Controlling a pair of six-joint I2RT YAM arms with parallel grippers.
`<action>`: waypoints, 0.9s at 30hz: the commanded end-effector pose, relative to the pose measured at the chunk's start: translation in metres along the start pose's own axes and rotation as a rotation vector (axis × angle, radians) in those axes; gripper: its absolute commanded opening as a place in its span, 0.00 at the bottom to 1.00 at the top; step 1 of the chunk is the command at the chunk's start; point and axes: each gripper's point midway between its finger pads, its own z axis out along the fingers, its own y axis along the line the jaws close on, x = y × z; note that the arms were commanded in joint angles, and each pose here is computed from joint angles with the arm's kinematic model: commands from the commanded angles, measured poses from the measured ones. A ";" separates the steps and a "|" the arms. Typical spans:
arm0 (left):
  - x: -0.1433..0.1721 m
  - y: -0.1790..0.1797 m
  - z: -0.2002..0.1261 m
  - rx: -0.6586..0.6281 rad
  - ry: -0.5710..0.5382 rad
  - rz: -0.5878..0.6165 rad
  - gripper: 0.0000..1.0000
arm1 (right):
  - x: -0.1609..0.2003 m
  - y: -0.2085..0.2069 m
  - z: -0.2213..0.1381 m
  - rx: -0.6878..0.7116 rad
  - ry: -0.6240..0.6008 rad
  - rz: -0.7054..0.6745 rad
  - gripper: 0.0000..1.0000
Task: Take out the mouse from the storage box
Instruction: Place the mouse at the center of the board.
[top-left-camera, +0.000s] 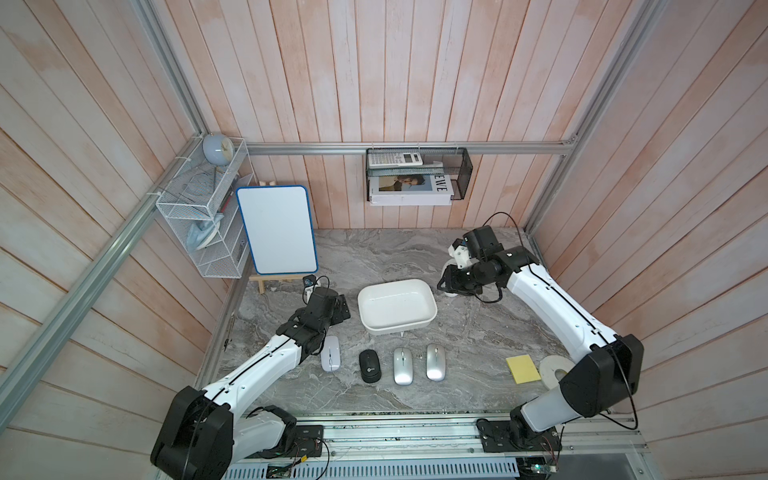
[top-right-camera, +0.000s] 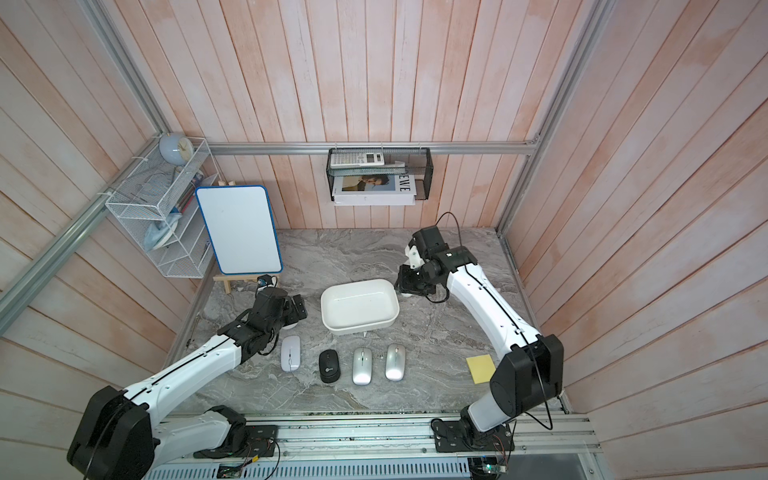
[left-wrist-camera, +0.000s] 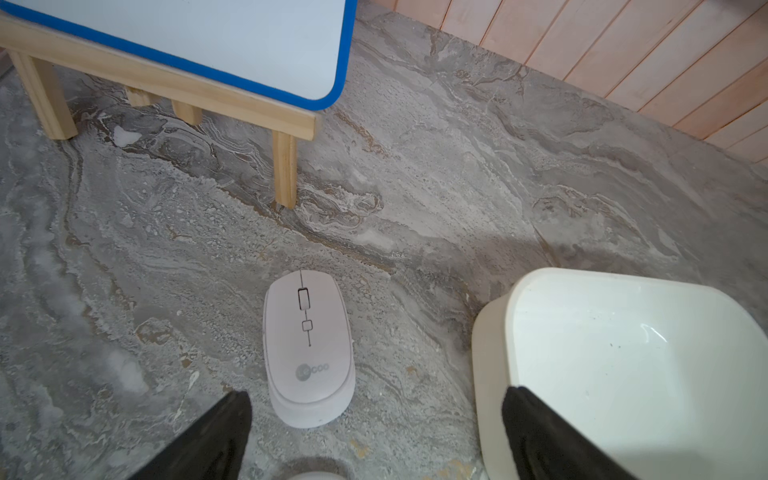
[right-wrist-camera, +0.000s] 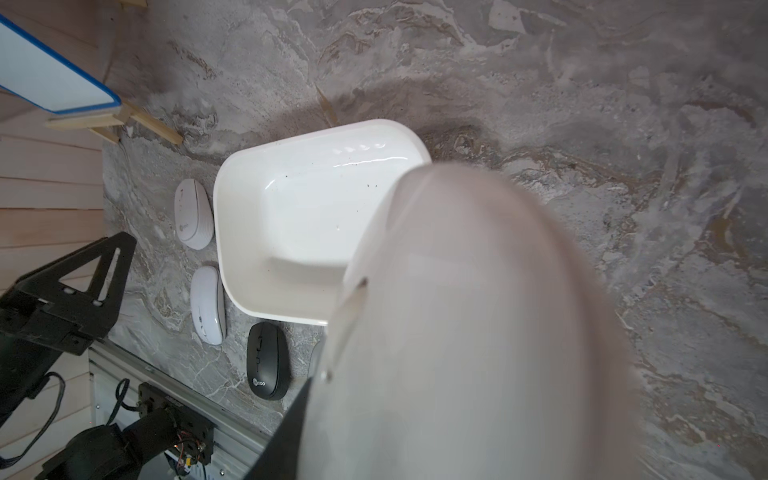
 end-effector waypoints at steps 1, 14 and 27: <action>-0.003 0.000 0.001 0.005 -0.012 0.000 1.00 | -0.010 0.000 -0.002 -0.158 -0.076 0.088 0.10; -0.002 0.001 0.004 0.004 -0.023 0.002 1.00 | 0.021 -0.068 0.054 -0.127 -0.033 0.214 0.09; -0.002 0.001 0.005 -0.001 -0.027 0.006 1.00 | 0.051 -0.095 0.116 -0.129 0.105 0.266 0.08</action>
